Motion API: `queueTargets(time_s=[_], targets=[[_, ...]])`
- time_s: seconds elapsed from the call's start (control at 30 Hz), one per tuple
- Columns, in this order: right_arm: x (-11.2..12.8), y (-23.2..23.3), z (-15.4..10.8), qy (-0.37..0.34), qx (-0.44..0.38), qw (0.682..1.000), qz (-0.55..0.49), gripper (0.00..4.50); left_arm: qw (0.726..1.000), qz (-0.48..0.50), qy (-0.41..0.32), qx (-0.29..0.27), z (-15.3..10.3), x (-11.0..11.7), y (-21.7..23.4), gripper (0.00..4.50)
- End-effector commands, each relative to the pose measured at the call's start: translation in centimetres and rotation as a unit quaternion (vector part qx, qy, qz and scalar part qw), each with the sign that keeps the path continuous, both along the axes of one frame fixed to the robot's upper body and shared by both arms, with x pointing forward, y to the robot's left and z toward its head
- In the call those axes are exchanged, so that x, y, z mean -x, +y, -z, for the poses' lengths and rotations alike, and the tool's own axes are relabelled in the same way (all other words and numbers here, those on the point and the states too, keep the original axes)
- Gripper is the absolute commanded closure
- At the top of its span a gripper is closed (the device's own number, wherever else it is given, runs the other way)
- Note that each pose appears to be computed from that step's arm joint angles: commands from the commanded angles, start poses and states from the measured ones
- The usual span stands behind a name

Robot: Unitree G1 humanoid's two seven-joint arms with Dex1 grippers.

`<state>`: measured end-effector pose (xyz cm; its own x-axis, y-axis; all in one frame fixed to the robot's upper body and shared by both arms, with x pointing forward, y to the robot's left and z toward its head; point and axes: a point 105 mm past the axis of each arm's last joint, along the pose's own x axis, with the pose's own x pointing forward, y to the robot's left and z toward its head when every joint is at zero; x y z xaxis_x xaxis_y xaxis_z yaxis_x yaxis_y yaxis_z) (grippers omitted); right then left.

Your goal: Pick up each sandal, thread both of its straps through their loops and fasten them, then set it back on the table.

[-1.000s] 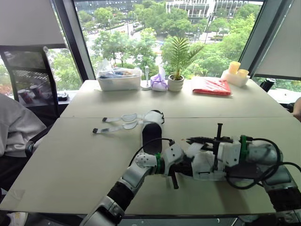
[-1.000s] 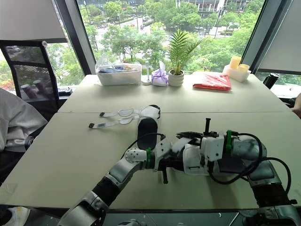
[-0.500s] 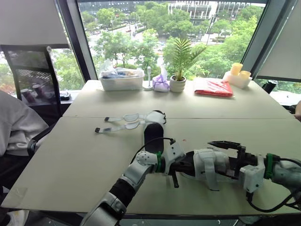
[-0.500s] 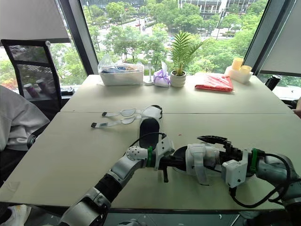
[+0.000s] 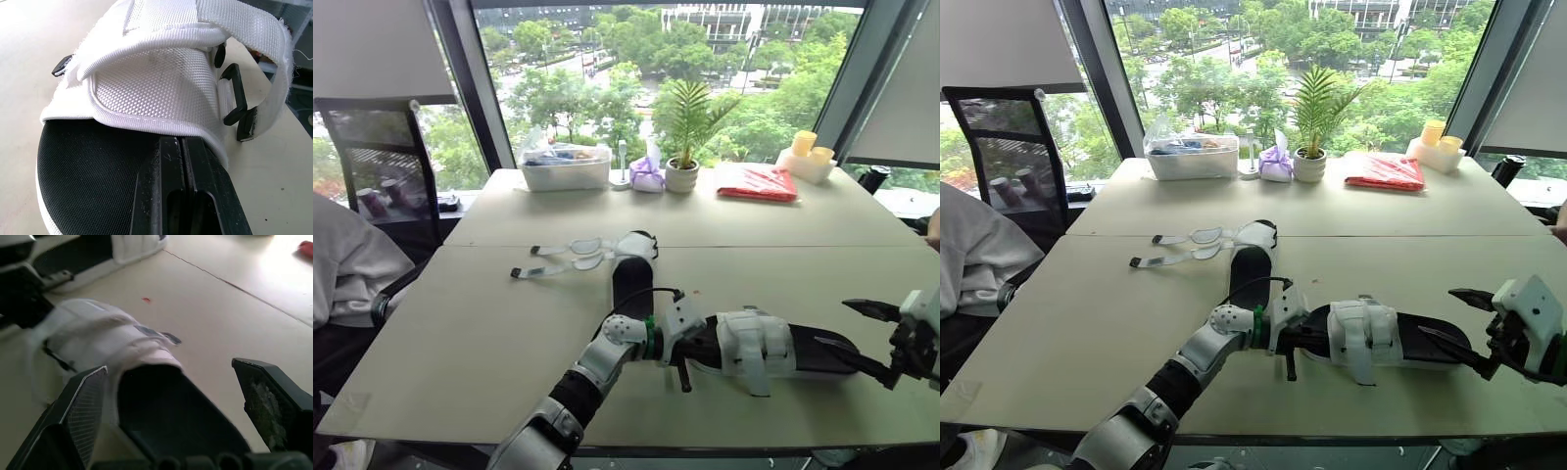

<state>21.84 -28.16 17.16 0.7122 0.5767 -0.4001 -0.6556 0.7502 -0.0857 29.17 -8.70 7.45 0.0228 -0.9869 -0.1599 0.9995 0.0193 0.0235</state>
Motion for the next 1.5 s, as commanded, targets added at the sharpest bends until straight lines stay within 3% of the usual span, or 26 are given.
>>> queueTargets(time_s=[0.03, 0.17, 0.43, 0.63, 0.73, 0.97, 1.2, 1.37, 1.5], targets=[[2.9, 2.6, -0.4, 0.109, -0.085, 0.989, -0.052, 0.08, 1.0, 0.012, -0.002, -0.004, 0.1, 0.3, -0.4, 4.5], [4.6, 3.7, 2.3, 0.183, -0.076, 0.978, -0.07, 0.08, 1.0, 0.017, -0.004, -0.002, -0.1, 0.5, -0.9, 4.5], [4.0, 4.7, 5.2, 0.191, -0.074, 0.976, -0.071, 0.08, 1.0, 0.017, -0.006, 0.0, -0.1, 0.7, -1.1, 4.5], [2.1, 5.5, 6.2, 0.174, -0.098, 0.978, -0.062, 0.08, 1.0, 0.014, -0.004, 0.001, -0.2, 0.7, -1.2, 4.5], [1.6, 6.9, 5.7, 0.173, -0.14, 0.972, -0.074, 0.91, 1.0, 0.011, -0.004, 0.002, -0.2, 0.7, -1.2, 4.5], [1.6, 7.6, 5.6, 0.186, -0.149, 0.968, -0.081, 4.43, 1.0, 0.005, -0.004, 0.001, -0.1, 0.7, -1.0, 4.5], [1.2, 8.0, 3.7, 0.188, -0.163, 0.963, -0.1, 4.43, 1.0, 0.009, -0.006, -0.003, 0.0, 0.8, -0.9, 4.5], [-2.1, 7.5, -0.3, 0.138, -0.233, 0.959, -0.082, 4.43, 1.0, 0.013, -0.005, -0.004, 0.1, 0.9, -1.0, 4.5], [-3.4, 6.9, -0.7, 0.147, -0.232, 0.959, -0.068, 4.43, 1.0, 0.014, -0.005, -0.005, 0.2, 1.0, -1.0, 4.5]])
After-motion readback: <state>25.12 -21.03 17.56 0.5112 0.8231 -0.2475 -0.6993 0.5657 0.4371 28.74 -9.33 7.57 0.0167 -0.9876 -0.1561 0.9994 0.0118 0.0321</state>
